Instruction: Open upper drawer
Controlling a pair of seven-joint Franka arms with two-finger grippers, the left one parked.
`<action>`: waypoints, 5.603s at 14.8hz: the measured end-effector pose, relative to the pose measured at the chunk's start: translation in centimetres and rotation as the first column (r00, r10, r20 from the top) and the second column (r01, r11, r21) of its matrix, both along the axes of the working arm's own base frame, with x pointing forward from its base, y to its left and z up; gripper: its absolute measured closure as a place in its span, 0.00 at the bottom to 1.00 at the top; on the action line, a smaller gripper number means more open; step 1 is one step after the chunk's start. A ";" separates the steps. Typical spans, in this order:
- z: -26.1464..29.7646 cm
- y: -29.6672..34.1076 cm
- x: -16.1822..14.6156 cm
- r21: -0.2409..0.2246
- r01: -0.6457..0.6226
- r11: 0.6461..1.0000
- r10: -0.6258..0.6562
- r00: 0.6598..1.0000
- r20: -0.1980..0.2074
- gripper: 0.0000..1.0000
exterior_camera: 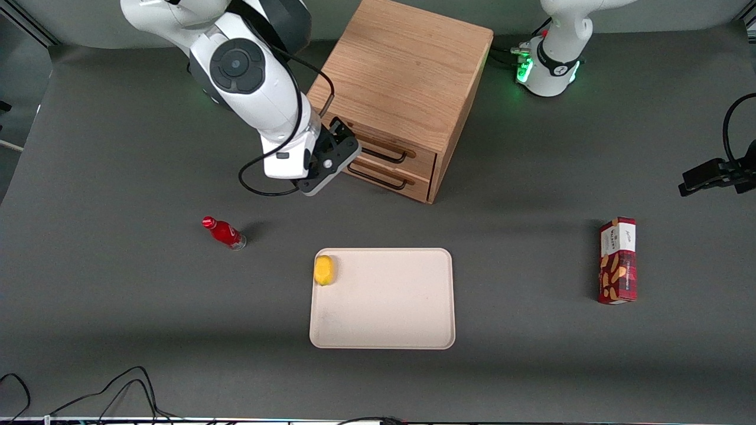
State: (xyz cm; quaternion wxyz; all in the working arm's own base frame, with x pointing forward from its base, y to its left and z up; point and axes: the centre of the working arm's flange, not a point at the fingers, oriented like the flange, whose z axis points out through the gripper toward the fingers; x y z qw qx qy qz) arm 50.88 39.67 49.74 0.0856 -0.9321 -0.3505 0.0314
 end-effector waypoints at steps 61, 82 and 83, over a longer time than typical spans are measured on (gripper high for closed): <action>-9.2 5.2 -2.7 0.039 -0.235 0.971 0.236 0.972 -0.017 0.00; -10.6 3.5 2.2 0.055 -0.203 0.978 0.202 0.979 0.021 0.00; -10.5 3.3 2.4 0.057 -0.200 0.978 0.199 0.980 0.023 0.00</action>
